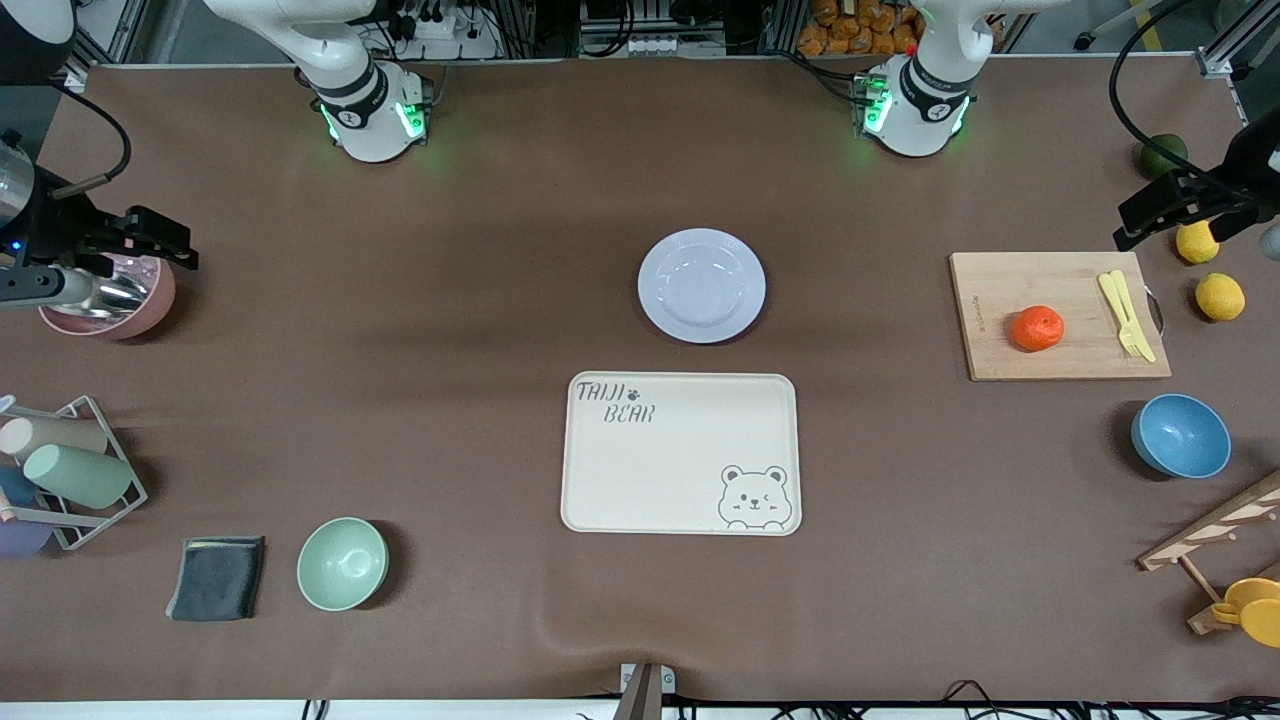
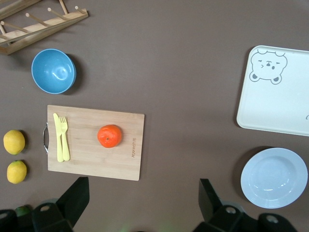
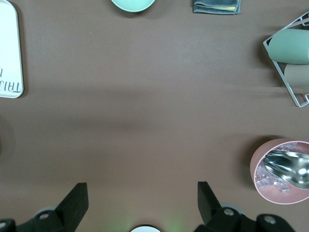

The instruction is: Place orange and plate with both arms

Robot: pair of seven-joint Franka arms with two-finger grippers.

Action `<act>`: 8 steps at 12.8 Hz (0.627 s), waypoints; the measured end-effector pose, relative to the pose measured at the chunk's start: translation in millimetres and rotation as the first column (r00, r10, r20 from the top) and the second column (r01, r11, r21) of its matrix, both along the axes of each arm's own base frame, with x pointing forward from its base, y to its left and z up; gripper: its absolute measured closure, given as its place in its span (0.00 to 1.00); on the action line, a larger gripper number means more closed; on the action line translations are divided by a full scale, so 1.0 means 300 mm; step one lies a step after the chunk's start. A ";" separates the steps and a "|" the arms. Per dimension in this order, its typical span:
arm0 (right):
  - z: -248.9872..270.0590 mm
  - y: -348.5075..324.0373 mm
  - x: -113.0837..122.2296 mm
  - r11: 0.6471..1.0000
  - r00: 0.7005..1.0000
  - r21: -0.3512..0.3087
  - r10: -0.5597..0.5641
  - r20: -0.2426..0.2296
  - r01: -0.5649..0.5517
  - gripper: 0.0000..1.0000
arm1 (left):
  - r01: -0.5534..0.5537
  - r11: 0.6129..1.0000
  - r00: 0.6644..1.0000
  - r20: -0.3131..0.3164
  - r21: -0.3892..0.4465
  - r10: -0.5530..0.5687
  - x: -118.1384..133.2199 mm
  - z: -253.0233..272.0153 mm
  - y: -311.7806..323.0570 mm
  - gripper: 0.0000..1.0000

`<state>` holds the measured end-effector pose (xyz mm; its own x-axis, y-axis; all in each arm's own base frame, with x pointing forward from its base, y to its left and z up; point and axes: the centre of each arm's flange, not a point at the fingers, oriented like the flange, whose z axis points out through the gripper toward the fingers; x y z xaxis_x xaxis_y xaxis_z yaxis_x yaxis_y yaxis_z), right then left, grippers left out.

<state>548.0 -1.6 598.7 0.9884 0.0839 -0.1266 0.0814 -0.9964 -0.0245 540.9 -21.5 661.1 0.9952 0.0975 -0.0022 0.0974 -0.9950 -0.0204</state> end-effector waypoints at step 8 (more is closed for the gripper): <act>-0.003 0.001 0.000 1.000 1.000 0.000 0.000 -0.002 0.000 0.00 | -0.030 0.999 0.998 -0.062 0.012 0.031 0.082 -0.214 0.065 0.00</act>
